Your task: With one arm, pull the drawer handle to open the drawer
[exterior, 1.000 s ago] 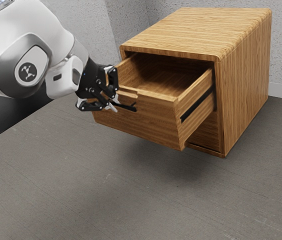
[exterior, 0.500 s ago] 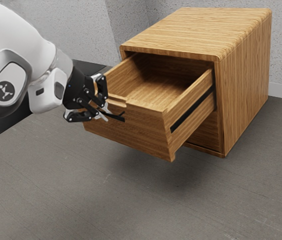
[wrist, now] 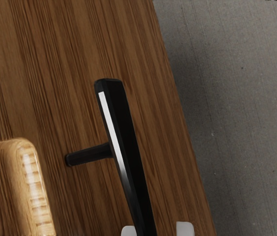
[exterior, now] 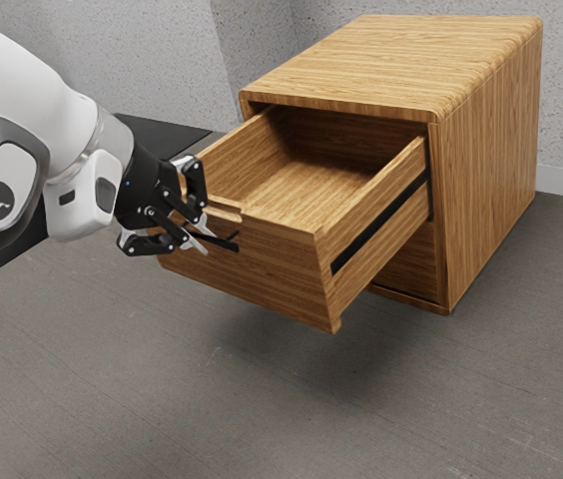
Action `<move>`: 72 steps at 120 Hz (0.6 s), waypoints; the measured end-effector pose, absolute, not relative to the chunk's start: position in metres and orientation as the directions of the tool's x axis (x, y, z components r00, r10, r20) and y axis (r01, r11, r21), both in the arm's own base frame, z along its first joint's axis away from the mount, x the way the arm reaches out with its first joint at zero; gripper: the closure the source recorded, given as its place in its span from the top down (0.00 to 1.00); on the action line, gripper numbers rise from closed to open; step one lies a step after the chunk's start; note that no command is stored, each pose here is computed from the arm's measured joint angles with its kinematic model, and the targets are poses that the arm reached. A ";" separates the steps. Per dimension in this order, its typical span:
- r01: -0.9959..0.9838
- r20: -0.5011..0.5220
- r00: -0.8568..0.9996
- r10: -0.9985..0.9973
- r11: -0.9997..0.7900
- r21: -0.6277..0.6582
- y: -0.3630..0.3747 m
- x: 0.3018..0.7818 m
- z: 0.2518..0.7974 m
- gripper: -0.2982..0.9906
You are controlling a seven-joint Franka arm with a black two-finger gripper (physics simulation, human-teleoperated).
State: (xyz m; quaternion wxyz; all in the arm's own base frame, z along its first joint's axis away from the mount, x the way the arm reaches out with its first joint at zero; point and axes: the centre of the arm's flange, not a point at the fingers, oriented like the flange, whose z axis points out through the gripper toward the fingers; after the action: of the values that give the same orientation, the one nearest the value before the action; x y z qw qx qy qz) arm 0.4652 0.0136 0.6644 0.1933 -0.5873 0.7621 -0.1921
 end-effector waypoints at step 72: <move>-0.864 -0.028 -0.184 -0.982 0.176 -0.471 0.007 0.459 0.695 0.27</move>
State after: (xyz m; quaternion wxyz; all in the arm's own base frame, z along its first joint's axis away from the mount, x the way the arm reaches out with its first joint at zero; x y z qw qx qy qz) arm 0.4592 0.0067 0.6948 0.1656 -0.6168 0.7486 -0.1784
